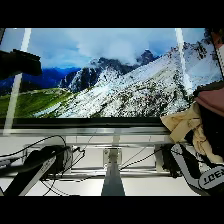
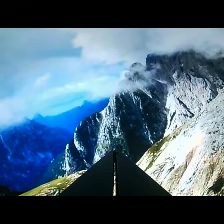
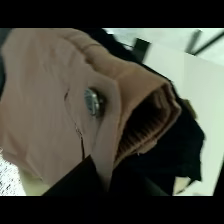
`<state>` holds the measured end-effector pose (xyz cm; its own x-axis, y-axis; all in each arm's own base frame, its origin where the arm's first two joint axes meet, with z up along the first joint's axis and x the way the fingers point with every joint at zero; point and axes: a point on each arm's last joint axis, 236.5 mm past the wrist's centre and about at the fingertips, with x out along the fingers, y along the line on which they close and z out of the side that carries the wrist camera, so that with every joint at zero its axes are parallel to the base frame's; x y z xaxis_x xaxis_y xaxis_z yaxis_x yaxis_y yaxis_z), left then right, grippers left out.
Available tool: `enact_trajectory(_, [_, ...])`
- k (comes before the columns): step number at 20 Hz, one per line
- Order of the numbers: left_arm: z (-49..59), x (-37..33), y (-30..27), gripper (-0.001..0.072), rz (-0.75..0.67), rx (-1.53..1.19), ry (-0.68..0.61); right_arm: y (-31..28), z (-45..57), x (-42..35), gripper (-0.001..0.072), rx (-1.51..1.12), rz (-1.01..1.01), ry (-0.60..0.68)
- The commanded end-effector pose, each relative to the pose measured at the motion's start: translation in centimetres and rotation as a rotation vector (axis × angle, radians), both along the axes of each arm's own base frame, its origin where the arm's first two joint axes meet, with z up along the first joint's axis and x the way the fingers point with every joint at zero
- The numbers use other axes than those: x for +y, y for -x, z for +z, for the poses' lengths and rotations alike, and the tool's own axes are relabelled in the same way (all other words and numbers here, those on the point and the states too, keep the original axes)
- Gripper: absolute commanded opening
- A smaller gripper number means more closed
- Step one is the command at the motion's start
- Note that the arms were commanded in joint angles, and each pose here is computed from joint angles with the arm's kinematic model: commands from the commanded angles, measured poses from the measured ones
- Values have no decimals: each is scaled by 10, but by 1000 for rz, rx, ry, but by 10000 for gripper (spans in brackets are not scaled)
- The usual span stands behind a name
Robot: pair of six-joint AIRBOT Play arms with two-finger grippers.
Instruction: Fold the clothes and pants, and hang the long-sleeved shirts on hangers.
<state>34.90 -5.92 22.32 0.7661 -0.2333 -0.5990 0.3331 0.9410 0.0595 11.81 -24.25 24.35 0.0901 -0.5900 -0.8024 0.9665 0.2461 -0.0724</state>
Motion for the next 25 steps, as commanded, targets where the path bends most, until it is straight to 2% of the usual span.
enact_trajectory(1, [3,1,1,8,3,-8,-2,40,8,-2,135,-37,-189,28])
enact_trajectory(3, [3,1,1,8,3,-8,-2,37,10,-5,562,-92,-234,38])
enact_trajectory(4, [3,1,1,8,3,-8,-2,31,12,-9,684,-114,-226,50])
enact_trajectory(7, [3,1,1,8,3,-8,-2,25,7,-11,694,-111,-216,30])
enact_trajectory(8, [3,1,1,8,3,-8,-2,18,4,-12,579,-121,-200,19])
enact_trajectory(9, [3,1,1,8,3,-8,-2,5,4,-12,261,-153,-166,9])
enact_trajectory(10, [3,1,1,8,3,-8,-2,-15,4,-8,42,-214,-112,-14])
enact_trajectory(12, [3,1,1,8,3,-8,-2,-72,13,13,21,-370,106,-71])
enact_trajectory(14, [3,1,1,8,3,-8,-2,-136,36,60,22,-548,415,-137])
enact_trajectory(17, [3,1,1,8,3,-8,-2,-181,53,139,22,-588,819,-176])
enact_trajectory(21, [3,1,1,8,3,-8,-2,-174,18,167,22,-283,977,-101])
enact_trajectory(25, [3,1,1,8,3,-8,-2,-174,13,194,22,-252,1064,-136])
